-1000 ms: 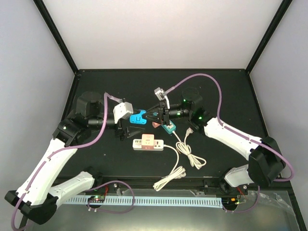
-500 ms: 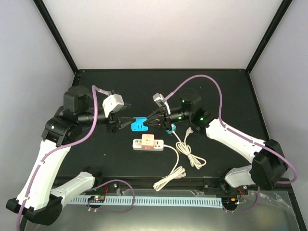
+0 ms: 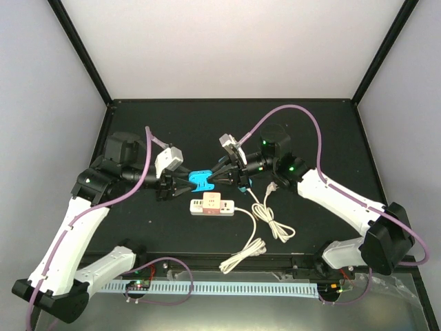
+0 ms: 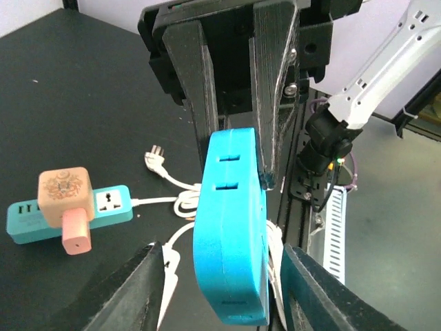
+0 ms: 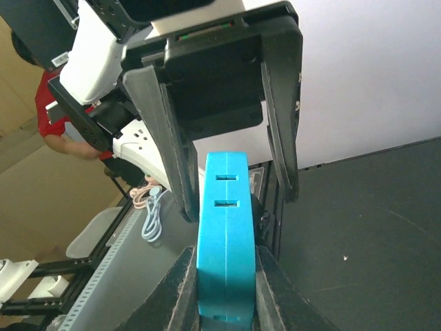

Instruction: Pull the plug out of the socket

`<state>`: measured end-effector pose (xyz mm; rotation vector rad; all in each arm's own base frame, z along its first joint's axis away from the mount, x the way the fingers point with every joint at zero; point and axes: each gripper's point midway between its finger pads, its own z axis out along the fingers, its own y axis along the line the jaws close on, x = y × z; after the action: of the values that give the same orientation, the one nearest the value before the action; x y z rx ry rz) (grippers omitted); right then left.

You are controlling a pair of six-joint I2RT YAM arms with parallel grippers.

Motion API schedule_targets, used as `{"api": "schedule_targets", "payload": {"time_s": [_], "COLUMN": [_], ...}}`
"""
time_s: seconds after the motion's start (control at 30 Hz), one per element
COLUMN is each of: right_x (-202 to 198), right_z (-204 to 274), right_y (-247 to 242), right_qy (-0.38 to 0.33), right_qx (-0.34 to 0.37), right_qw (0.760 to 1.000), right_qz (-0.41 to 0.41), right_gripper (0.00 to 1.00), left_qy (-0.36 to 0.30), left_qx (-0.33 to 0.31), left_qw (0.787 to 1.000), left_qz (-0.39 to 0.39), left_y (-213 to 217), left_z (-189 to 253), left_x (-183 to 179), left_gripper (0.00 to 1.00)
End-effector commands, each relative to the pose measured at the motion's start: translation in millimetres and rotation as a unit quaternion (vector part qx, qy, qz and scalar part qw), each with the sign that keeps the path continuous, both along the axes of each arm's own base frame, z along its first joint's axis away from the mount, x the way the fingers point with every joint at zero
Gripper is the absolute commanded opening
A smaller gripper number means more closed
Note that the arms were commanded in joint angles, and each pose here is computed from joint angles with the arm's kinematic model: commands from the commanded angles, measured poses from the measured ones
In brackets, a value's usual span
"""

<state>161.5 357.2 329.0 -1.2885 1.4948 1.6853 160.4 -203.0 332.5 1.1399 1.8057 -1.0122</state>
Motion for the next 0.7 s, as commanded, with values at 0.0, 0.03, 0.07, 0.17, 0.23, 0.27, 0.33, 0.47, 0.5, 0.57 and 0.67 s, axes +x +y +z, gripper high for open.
{"api": "schedule_targets", "payload": {"time_s": [0.0,0.03,0.07,0.17,0.23,0.27,0.33,0.47,0.5,0.57,0.67], "right_x": [-7,-7,-6,-6,-3,-2,1,17,22,28,34], "right_z": [22,21,21,19,16,15,12,12,12,10,4], "right_y": [-3,-2,-2,-1,-1,0,0,-4,-6,-9,-13], "right_qy": [-0.023,-0.022,-0.021,-0.019,-0.017,-0.015,-0.012,0.003,0.004,0.005,0.003], "right_qx": [0.023,0.023,0.023,0.023,0.019,0.018,0.017,0.026,0.028,0.027,0.024], "right_qw": [0.999,0.999,0.999,1.000,1.000,1.000,1.000,0.999,0.999,0.998,0.997], "right_qz": [0.013,0.013,0.013,0.011,0.005,0.001,-0.006,-0.037,-0.045,-0.059,-0.075], "right_gripper": [0.01,0.01,0.01,0.01,0.01,0.02,0.21,0.61,0.65,0.70,0.76], "left_qy": [0.030,0.034,0.038,0.041,0.037,0.038,0.043,0.041,0.040,0.038,0.023], "left_qx": [-0.022,-0.024,-0.027,-0.030,-0.029,-0.028,-0.025,-0.009,-0.003,0.010,0.047], "left_qw": [0.999,0.999,0.999,0.999,0.999,0.999,0.999,0.998,0.998,0.997,0.993], "left_qz": [-0.016,-0.017,-0.018,-0.016,-0.008,-0.001,0.013,0.046,0.054,0.070,0.104], "left_y": [-4,-4,-5,-6,-5,-4,-2,6,8,14,25], "left_z": [1,1,0,0,-1,-3,-8,-18,-21,-25,-36], "left_x": [-7,-7,-7,-6,-4,-2,2,13,15,22,35], "left_gripper": [0.46,0.43,0.40,0.24,0.12,0.06,0.02,0.02,0.02,0.01,0.02]}}
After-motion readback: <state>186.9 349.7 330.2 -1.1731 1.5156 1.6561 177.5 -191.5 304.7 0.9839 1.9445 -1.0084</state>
